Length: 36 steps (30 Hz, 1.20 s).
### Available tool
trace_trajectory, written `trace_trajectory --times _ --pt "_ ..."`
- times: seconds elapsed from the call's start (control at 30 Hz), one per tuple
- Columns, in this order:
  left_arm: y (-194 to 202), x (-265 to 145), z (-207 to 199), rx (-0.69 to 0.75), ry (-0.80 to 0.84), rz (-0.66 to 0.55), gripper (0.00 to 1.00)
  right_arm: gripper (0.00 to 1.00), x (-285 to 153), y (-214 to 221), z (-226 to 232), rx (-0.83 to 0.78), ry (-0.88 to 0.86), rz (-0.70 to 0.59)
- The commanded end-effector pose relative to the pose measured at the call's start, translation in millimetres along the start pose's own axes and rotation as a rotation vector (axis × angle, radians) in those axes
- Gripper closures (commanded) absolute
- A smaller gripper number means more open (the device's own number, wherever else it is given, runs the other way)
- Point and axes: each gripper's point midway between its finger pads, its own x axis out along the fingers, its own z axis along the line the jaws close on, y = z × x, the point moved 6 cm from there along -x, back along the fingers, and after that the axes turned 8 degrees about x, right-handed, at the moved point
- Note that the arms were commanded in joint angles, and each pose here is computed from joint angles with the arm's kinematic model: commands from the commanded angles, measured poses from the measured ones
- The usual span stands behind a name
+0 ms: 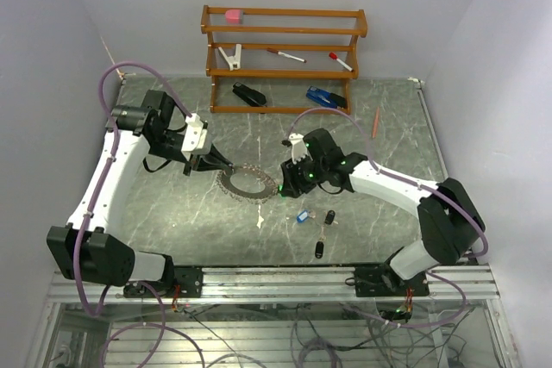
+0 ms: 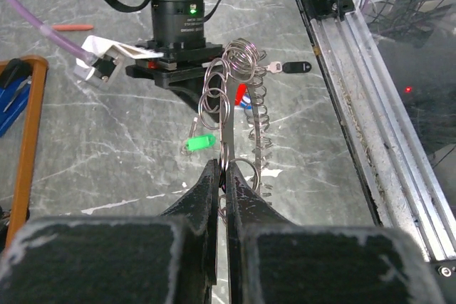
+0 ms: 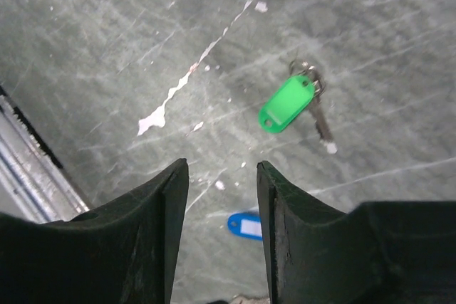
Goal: Put the keys on the keyring
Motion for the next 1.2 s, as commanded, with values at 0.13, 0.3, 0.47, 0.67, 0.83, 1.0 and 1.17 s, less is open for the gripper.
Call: trace_trajectory --times 0.13,0.3,0.47,0.67,0.83,1.0,1.17 --pt "-7.6 2.8 -3.6 -0.002 -0.012 -0.093 0.93 0.57 24.9 -17.0 -26.3 -0.174 0.028 -0.097" --pt "-6.8 3.0 -4.7 -0.005 -0.013 -0.096 0.93 0.58 45.6 -18.8 -39.2 -0.198 0.049 -0.070" --pt "-6.9 2.1 -5.0 -0.008 -0.015 -0.092 0.93 0.58 58.6 -25.2 -50.8 -0.213 0.076 -0.067" --pt "-7.2 1.6 -6.7 -0.003 -0.017 -0.089 0.93 0.58 59.9 -39.9 -52.8 -0.236 0.083 -0.098" --pt "-6.8 1.7 -6.6 -0.005 -0.016 -0.090 0.93 0.58 65.6 -39.7 -54.5 -0.237 0.067 -0.089" --pt "-6.3 1.2 -5.6 -0.005 -0.016 -0.084 0.93 0.61 72.3 -34.2 -55.7 -0.235 0.044 -0.062" --pt "-6.0 1.0 -4.3 -0.006 -0.019 -0.087 0.93 0.66 73.3 -29.4 -57.3 -0.235 0.038 -0.047"
